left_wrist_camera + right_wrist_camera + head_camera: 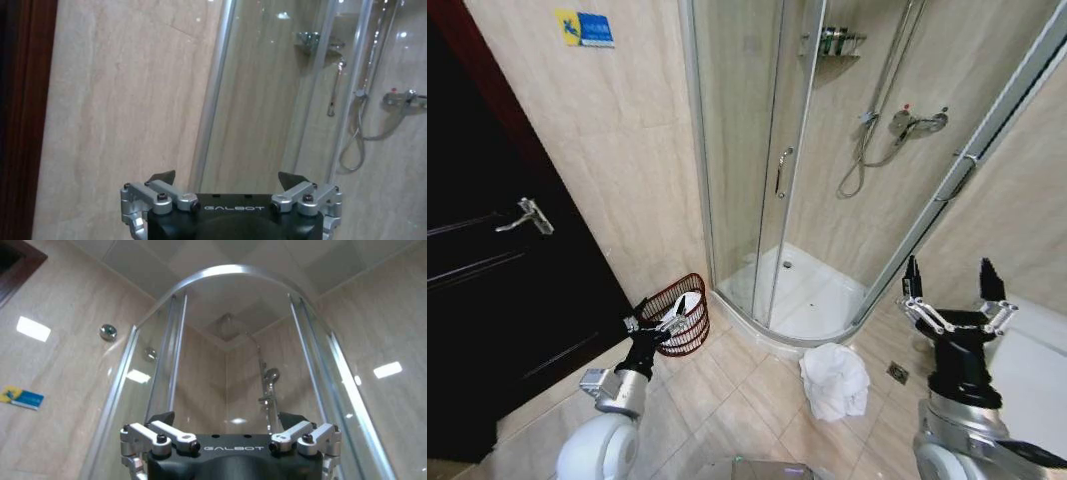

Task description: Discard the used towel into the hamper.

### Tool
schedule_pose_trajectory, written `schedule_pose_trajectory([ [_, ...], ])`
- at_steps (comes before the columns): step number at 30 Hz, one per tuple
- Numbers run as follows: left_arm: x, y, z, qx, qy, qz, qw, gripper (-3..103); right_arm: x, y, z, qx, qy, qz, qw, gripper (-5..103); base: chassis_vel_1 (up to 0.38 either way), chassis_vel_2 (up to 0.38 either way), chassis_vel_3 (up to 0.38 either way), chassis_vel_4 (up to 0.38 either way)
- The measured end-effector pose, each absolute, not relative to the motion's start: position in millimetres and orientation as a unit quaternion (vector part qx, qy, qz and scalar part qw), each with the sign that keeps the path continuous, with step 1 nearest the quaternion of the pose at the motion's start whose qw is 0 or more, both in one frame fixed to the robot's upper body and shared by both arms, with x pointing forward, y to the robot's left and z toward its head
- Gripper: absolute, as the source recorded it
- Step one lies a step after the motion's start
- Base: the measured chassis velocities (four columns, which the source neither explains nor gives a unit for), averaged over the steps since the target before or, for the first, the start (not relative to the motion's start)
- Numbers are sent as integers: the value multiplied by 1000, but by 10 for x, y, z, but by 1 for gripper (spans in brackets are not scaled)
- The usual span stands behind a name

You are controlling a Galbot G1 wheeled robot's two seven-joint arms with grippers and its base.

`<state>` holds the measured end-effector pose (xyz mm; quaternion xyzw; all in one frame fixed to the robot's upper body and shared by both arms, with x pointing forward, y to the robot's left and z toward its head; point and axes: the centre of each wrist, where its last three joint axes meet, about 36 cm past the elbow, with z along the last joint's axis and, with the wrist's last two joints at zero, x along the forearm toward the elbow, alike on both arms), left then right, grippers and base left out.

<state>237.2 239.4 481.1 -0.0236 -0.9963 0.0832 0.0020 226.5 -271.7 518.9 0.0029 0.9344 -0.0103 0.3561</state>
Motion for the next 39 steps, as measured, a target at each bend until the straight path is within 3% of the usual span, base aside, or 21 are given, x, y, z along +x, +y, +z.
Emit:
schedule_pose_trajectory([
  [18,2371,2394,4811,-24,-996,83,2,100,2269,-2833,5237,69,938,-25,339,100,-71,-88,-88,-78],
  [39,2371,2394,4811,-24,-996,83,2,100,2240,-2824,5213,69,930,-26,359,100,-61,-67,-65,-66],
])
